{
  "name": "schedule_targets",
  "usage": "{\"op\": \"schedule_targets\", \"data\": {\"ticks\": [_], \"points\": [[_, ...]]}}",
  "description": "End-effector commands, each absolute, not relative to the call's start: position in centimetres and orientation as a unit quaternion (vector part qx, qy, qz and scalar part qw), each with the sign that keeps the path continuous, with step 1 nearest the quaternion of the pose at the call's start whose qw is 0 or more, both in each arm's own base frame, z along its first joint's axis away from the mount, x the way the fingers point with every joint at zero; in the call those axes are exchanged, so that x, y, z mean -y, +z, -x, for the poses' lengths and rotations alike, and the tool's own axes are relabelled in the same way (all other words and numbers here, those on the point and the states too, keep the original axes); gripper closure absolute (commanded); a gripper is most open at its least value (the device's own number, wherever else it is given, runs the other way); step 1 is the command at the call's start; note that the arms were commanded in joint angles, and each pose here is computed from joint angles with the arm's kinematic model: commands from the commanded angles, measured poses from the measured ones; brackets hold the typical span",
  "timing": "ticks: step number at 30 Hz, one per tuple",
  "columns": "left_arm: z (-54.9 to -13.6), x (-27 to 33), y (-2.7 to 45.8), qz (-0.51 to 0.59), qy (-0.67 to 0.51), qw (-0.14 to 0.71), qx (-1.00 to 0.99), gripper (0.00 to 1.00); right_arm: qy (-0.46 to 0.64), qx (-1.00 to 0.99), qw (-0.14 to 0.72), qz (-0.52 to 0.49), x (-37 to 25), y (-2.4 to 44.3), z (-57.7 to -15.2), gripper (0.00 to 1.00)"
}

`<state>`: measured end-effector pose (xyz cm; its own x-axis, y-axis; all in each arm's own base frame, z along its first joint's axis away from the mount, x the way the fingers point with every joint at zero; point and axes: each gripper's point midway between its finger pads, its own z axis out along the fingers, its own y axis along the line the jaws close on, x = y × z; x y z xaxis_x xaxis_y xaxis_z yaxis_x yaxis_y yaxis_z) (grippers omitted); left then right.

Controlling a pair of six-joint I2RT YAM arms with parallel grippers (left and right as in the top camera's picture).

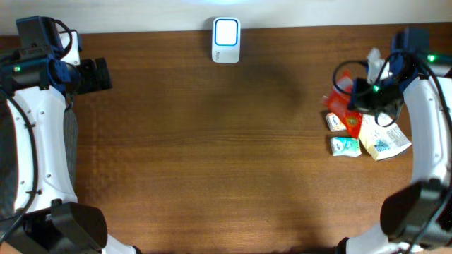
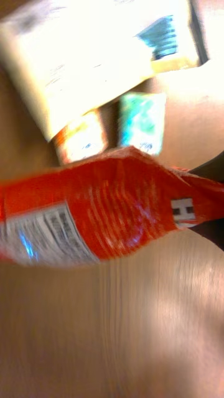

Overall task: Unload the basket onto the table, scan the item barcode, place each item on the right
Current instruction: 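Carry the red bag right and drop it onto the white bag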

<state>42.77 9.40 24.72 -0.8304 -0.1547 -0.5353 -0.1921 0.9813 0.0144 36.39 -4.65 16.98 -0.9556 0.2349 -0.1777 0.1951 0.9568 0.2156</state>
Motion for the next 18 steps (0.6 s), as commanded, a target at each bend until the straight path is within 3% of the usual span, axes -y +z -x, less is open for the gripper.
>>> {"op": "schedule_targets", "data": {"ticks": [1,4,5,9,10,14,16,18], "points": [[-42.8,-9.4,24.7,0.084,0.034,0.277,-0.956,0.01,0.08,-0.979,0.058,-0.178,7.6,11.9,-34.7,0.85],[-42.8,-9.4,24.7,0.084,0.034,0.277,-0.957,0.01,0.081,-0.976,0.064,-0.194,8.2,11.8,-34.8,0.69],[-42.8,-9.4,24.7,0.084,0.034,0.277,-0.957,0.01,0.081,-0.975,0.072,-0.193,8.3,12.7,-35.1,0.54],[-42.8,-9.4,24.7,0.084,0.034,0.277,-0.956,0.01,0.09,-0.973,0.12,-0.175,7.8,19.7,-35.9,0.28],[-42.8,-9.4,24.7,0.084,0.034,0.277,-0.957,0.01,0.096,-0.971,0.145,-0.162,7.2,22.6,-36.1,0.17],[-42.8,-9.4,24.7,0.084,0.034,0.277,-0.957,0.01,0.131,-0.951,0.277,-0.037,1.1,34.9,-34.3,0.08],[-42.8,-9.4,24.7,0.084,0.034,0.277,-0.957,0.01,0.143,-0.939,0.314,0.02,-2.8,38.6,-31.6,0.08],[-42.8,-9.4,24.7,0.084,0.034,0.277,-0.957,0.01,0.158,-0.932,0.319,0.071,-6.0,40.1,-27.8,0.01]]}}
